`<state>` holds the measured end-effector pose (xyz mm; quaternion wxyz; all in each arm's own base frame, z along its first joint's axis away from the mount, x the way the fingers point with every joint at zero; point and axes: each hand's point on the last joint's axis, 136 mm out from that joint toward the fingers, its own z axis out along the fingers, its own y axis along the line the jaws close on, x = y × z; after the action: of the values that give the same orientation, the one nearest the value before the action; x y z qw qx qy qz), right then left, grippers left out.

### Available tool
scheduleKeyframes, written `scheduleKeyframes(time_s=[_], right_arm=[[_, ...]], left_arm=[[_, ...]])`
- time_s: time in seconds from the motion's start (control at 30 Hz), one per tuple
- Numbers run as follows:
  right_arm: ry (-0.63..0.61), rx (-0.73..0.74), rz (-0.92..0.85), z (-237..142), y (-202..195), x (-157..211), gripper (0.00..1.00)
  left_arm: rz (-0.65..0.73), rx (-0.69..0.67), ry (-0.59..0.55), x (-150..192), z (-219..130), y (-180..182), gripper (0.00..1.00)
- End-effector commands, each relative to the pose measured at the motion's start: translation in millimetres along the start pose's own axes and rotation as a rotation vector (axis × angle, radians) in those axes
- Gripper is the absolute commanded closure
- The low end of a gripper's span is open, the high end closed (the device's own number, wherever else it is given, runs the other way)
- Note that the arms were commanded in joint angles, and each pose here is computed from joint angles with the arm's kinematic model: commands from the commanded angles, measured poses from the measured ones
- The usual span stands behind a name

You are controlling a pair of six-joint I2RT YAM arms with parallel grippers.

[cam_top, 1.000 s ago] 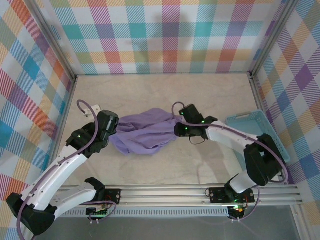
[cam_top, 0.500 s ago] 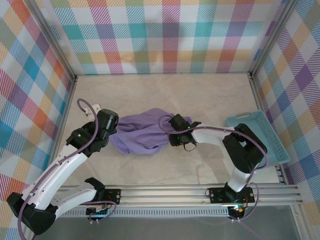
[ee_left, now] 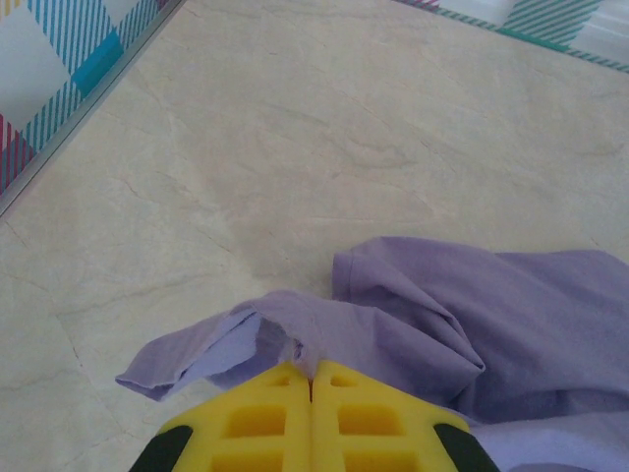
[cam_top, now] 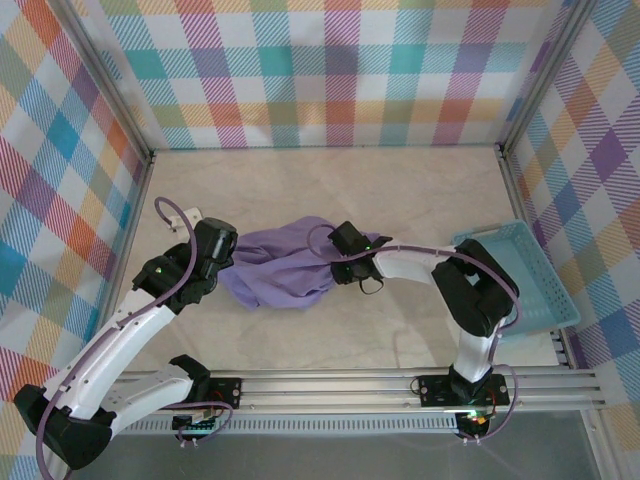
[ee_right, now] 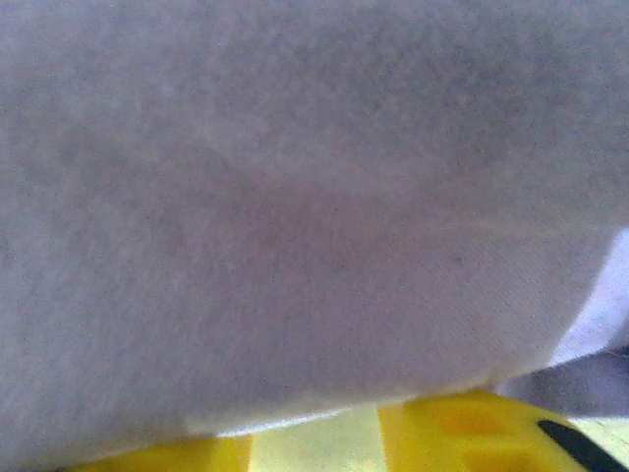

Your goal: Fold the inside-out t-shirt

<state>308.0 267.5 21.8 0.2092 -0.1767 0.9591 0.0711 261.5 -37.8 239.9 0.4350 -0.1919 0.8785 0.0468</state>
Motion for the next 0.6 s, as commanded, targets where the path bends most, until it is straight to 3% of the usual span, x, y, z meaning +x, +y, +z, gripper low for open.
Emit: scheduleKeyframes(time_s=[0.0,0.2,0.4,0.57], right_arm=[[-0.013,0.046,-0.019,1,-3,-9,0.71],[-0.041,0.127,-0.016,-9,-17,-15,1.00],[-0.117,0.178,-0.008,-51,-34,-20,1.00],[-0.224,0.186,0.007,-111,-50,-28,1.00]], left_arm=[[-0.023,0.010,-0.026,-12,-2,-2,1.00],[-0.019,0.004,-0.035,-18,-4,-2,1.00],[-0.022,-0.012,-0.065,-36,-9,1,1.00],[-0.063,-0.012,-0.091,-64,-14,4,1.00]])
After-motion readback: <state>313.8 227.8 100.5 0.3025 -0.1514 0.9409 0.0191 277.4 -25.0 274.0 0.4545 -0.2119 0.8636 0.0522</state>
